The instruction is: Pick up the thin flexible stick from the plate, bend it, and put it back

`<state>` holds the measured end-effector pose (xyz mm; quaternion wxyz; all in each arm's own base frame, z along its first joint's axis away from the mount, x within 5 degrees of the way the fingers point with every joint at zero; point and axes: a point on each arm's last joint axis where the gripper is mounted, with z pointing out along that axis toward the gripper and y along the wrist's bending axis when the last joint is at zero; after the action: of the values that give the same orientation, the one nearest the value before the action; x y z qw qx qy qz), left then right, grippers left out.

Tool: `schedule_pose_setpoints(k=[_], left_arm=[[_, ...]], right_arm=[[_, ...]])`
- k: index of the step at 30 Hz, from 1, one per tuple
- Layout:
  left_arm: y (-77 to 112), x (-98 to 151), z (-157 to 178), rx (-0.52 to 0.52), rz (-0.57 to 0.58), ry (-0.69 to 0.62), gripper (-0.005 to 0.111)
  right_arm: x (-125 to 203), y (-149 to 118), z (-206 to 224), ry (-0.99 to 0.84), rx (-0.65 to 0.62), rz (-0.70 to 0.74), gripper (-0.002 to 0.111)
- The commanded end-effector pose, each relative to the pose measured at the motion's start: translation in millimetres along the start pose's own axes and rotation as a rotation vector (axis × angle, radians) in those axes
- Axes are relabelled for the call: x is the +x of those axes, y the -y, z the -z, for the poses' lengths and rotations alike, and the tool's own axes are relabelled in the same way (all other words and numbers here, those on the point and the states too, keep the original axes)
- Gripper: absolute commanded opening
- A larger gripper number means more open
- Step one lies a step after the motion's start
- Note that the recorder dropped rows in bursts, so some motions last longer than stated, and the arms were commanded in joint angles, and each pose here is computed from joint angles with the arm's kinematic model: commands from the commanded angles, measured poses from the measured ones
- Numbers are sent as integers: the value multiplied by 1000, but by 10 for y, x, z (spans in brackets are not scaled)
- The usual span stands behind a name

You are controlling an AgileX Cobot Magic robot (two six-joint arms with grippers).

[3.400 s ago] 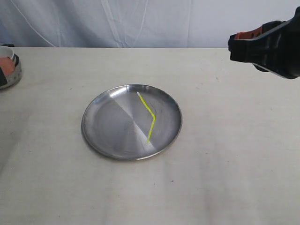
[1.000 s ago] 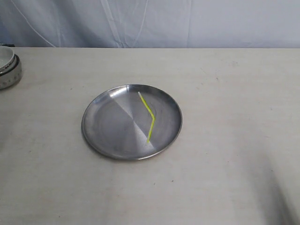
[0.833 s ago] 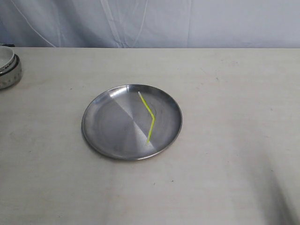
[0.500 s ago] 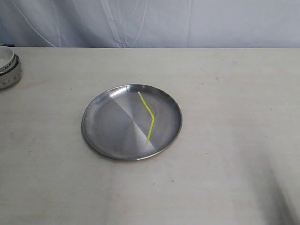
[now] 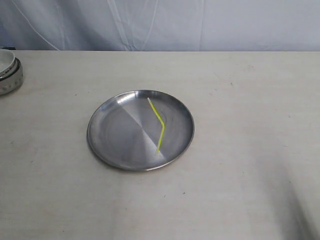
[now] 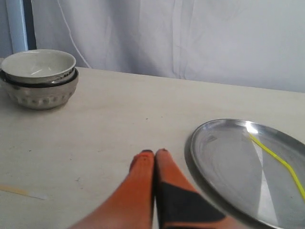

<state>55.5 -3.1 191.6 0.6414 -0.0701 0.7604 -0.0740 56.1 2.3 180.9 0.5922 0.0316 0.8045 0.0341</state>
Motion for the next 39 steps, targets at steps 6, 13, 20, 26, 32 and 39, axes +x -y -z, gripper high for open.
schedule_pose_setpoints(k=[6, 13, 20, 26, 32, 39], left_arm=[[-25, -18, 2, -26, -104, 35, 0], [-30, -19, 2, -33, -131, 35, 0], [-30, -21, 2, -32, -130, 37, 0], [-30, -21, 2, -32, -130, 37, 0], [-31, -20, 2, -34, -136, 35, 0], [-31, -20, 2, -34, -136, 35, 0]], right_arm=[[0, 3, -5, 11, 4, -5, 0], [0, 3, -5, 11, 4, -5, 0], [0, -1, -5, 11, -1, -18, 0], [0, -3, -5, 11, -3, -25, 0], [-1, -9, -4, 11, -10, -44, 0], [-1, -9, -4, 11, -10, -44, 0]])
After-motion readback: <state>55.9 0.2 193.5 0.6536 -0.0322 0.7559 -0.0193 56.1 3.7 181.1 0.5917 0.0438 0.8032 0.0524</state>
